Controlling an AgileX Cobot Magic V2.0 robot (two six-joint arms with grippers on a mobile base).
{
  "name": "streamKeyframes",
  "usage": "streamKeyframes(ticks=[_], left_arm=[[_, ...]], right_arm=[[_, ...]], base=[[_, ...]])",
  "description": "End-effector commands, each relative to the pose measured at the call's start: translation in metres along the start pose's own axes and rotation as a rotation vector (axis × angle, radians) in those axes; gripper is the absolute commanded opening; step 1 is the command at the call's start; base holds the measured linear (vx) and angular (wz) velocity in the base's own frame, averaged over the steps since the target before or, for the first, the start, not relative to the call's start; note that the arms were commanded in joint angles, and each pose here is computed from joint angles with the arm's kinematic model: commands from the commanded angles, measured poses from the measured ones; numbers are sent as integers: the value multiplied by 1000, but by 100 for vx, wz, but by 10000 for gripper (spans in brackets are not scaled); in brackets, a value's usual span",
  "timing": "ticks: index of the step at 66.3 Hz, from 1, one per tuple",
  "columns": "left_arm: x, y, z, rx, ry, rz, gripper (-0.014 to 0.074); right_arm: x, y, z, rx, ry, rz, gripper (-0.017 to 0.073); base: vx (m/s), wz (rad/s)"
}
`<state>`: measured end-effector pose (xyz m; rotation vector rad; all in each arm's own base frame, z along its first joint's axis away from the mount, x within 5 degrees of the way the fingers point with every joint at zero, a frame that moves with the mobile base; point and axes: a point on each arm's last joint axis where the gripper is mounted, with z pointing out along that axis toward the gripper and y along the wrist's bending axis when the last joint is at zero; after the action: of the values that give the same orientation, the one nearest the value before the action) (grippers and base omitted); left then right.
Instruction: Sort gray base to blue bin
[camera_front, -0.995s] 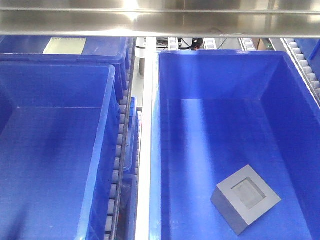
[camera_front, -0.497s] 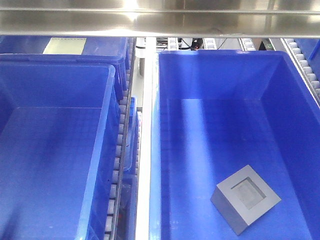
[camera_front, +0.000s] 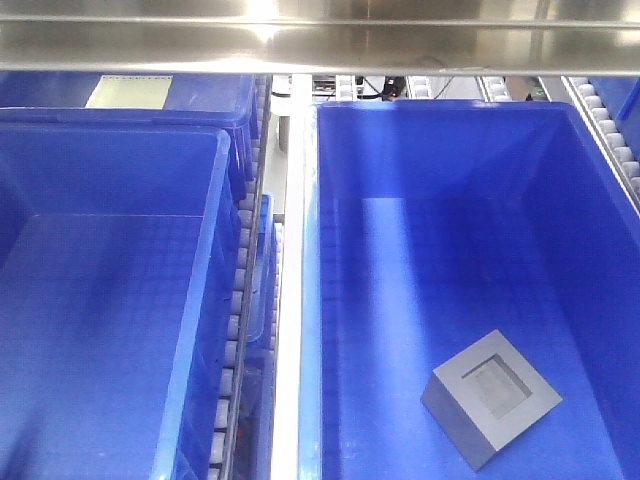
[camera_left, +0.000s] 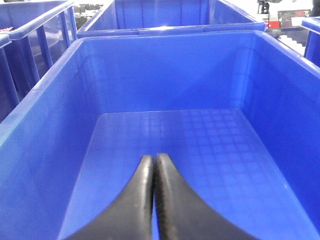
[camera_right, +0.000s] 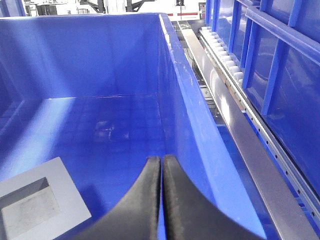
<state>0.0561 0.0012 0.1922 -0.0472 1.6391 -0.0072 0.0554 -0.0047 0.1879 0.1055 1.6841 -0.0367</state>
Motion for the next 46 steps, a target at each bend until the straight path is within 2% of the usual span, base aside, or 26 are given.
streamKeyframes(ticks=[1, 46], left_arm=[[-15, 0, -3, 1, -118, -8, -7], [-15, 0, -3, 1, -118, -8, -7]], right_arm=[[-3, 0, 0, 0, -46, -14, -5], [-3, 0, 0, 0, -45, -14, -5]], base=[[0, 0], [0, 0]])
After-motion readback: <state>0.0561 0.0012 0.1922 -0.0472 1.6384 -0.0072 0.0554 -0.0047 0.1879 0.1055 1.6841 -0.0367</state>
